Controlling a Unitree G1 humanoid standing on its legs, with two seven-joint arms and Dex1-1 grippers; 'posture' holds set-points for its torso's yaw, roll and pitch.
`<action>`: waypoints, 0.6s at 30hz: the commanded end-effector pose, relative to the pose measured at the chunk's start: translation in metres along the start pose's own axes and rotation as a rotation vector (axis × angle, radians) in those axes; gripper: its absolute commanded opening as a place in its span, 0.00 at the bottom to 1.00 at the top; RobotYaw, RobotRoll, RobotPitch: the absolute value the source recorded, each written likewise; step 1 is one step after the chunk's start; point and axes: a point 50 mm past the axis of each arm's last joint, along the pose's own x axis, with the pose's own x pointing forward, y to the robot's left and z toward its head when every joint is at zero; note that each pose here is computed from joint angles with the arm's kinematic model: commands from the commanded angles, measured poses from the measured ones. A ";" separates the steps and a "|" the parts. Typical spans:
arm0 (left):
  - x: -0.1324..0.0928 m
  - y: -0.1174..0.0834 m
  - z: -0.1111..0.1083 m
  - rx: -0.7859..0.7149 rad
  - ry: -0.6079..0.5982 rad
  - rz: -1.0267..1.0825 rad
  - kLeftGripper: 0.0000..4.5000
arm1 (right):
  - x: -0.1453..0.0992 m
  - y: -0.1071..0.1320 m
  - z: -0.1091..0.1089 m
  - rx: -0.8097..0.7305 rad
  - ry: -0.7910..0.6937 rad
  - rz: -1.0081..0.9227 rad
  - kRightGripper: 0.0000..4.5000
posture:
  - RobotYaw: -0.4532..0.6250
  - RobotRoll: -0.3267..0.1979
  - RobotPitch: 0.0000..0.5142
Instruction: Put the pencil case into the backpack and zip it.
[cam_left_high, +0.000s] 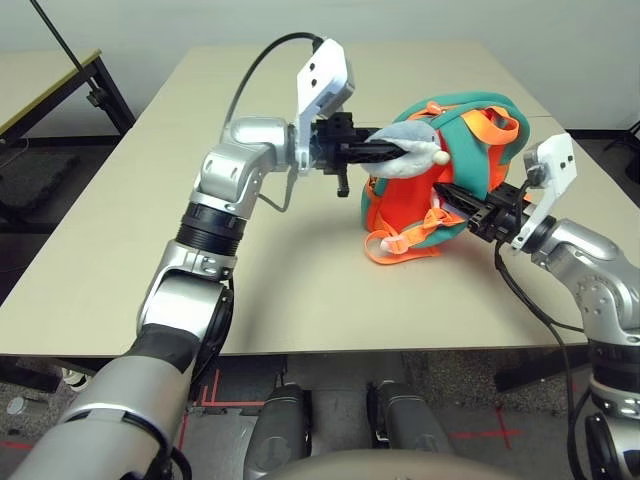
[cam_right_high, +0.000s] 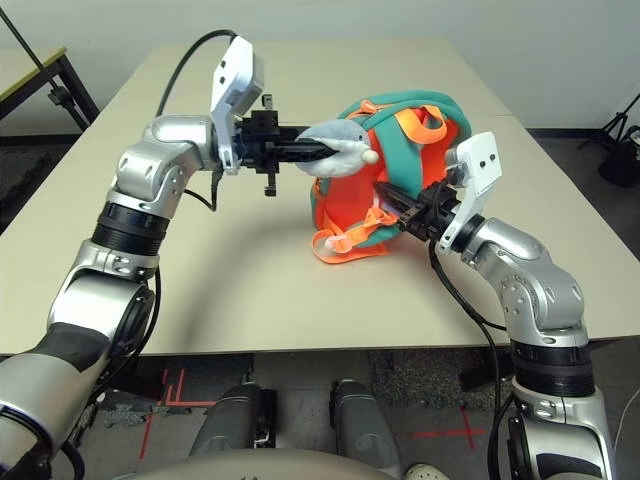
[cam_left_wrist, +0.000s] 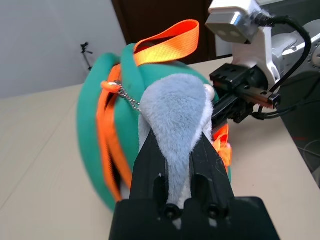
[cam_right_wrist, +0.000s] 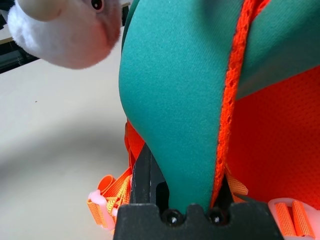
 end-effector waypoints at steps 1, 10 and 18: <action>-0.019 0.002 0.005 0.012 0.005 0.042 0.04 | 0.006 0.001 -0.001 0.005 -0.003 0.027 0.02 | 0.50 0.62 0.10; -0.055 -0.005 -0.026 -0.077 0.109 0.148 0.04 | 0.010 -0.001 0.001 0.000 -0.001 0.036 0.02 | 0.51 0.62 0.09; -0.072 -0.009 -0.064 -0.166 0.175 0.245 0.04 | 0.011 -0.003 0.001 -0.004 0.001 0.035 0.02 | 0.52 0.62 0.08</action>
